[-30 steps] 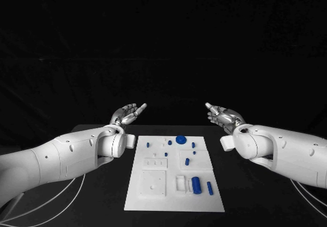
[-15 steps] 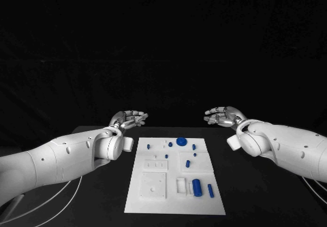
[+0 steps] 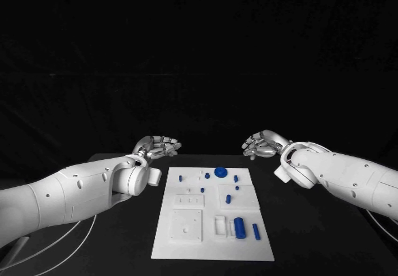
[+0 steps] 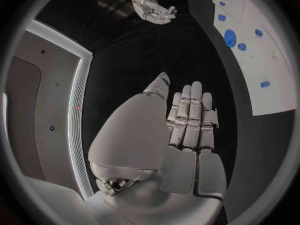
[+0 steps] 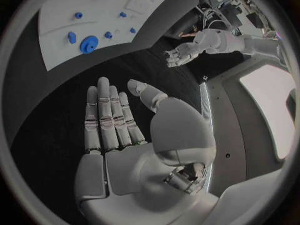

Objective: Assemble the parts on the task board

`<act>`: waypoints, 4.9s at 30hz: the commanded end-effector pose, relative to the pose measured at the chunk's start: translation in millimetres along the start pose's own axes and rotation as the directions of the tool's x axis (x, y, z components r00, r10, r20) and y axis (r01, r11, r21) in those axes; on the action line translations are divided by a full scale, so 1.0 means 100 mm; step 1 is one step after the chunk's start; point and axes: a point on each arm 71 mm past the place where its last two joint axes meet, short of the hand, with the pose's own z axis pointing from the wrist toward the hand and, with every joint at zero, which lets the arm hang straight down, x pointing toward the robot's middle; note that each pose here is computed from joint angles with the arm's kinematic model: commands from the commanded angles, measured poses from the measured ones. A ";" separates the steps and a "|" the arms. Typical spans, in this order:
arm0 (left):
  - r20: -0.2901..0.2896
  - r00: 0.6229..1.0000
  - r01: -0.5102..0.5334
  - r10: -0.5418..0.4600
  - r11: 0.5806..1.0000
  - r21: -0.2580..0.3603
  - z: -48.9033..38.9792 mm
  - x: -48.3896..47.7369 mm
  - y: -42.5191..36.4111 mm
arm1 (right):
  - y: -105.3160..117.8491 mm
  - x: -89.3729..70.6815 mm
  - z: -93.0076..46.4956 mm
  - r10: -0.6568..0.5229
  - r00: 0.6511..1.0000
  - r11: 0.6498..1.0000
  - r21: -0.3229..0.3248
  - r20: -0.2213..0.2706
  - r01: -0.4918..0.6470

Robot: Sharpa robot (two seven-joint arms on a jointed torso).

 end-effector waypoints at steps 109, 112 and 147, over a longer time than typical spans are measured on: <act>-0.237 0.971 0.000 0.045 0.982 0.187 -0.537 0.292 -1.008 | 0.92 0.46 0.44 -0.701 0.712 0.707 -0.087 0.046 0.702; -0.237 0.970 0.000 0.046 0.982 0.189 -0.543 0.289 -1.020 | 0.92 0.46 0.44 -0.700 0.712 0.707 -0.087 0.045 0.701; -0.238 0.970 -0.001 0.047 0.981 0.192 -0.547 0.288 -1.037 | 0.90 0.45 0.44 -0.709 0.704 0.700 -0.078 0.043 0.709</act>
